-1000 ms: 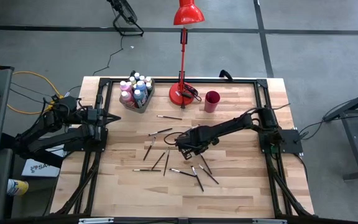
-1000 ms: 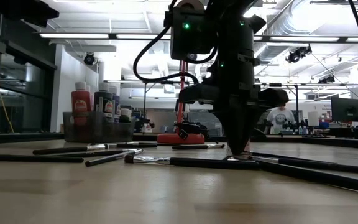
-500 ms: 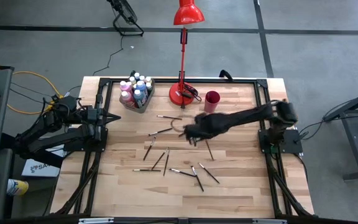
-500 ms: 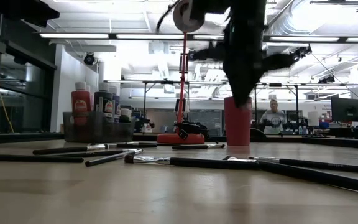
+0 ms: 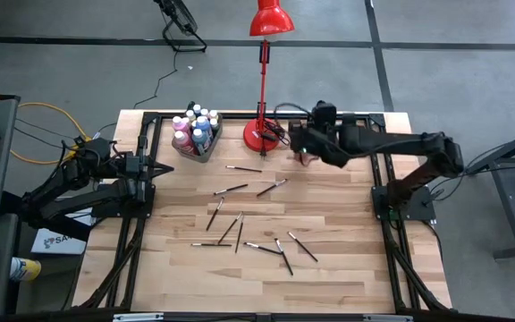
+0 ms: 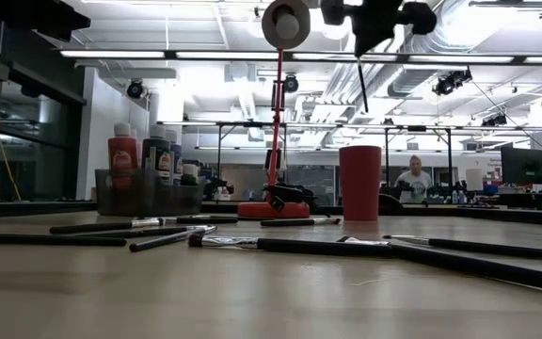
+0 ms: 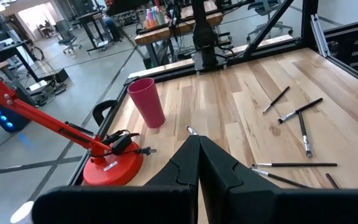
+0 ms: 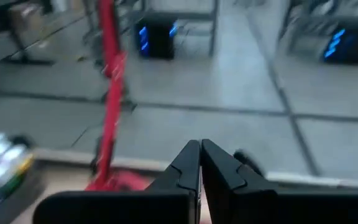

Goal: Pick & Place Paint Supplies
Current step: Put the paint brush into the cup

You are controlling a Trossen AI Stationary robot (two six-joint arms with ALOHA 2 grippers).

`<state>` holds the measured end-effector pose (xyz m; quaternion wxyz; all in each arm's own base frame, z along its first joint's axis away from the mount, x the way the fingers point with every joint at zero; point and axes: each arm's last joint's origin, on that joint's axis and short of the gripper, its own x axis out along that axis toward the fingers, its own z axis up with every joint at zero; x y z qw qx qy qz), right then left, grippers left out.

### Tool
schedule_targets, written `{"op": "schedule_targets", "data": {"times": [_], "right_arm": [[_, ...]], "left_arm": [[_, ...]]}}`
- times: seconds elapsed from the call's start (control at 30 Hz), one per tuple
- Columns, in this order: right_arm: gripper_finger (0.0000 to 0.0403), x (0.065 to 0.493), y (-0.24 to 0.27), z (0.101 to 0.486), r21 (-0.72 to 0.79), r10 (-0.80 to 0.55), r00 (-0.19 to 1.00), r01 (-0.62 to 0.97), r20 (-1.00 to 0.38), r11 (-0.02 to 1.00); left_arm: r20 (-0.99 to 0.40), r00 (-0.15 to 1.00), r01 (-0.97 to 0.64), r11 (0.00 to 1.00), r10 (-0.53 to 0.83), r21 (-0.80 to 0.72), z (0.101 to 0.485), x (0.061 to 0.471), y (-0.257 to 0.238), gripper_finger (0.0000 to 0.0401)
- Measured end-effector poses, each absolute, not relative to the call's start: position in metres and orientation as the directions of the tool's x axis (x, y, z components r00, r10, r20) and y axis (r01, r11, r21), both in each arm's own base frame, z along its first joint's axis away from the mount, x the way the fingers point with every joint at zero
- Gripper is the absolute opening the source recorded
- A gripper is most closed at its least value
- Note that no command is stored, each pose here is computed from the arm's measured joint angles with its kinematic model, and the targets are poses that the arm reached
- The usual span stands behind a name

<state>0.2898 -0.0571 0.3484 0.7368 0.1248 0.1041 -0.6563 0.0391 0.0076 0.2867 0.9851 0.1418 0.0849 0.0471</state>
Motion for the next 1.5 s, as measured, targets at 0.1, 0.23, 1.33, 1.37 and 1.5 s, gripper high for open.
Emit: {"op": "schedule_targets", "data": {"times": [0.1,0.23,1.33,1.37,1.5], "right_arm": [[0.0004,0.294,-0.075,0.346,0.036,-0.946,0.091,0.996,-0.312,0.084],[0.0004,0.298,-0.095,0.326,0.003,-0.936,0.053,0.998,-0.348,0.056],[0.0114,0.292,-0.107,0.275,0.106,-0.811,0.166,0.986,-0.561,0.128],[0.012,0.291,-0.106,0.278,0.121,-0.803,0.182,0.983,-0.567,0.137],[0.0134,0.284,-0.102,0.291,0.217,-0.743,0.287,0.957,-0.605,0.193]], "left_arm": [[-0.154,0.981,-0.069,0.955,0.117,0.288,0.287,0.039,0.008,0.0],[-0.153,0.981,-0.069,0.955,0.117,0.288,0.287,0.039,0.008,0.0],[-0.153,0.981,-0.071,0.955,0.119,0.288,0.287,0.039,0.008,0.0],[-0.153,0.981,-0.071,0.955,0.119,0.288,0.287,0.039,0.008,0.0],[-0.153,0.981,-0.071,0.955,0.119,0.288,0.287,0.039,0.008,0.0]]}}
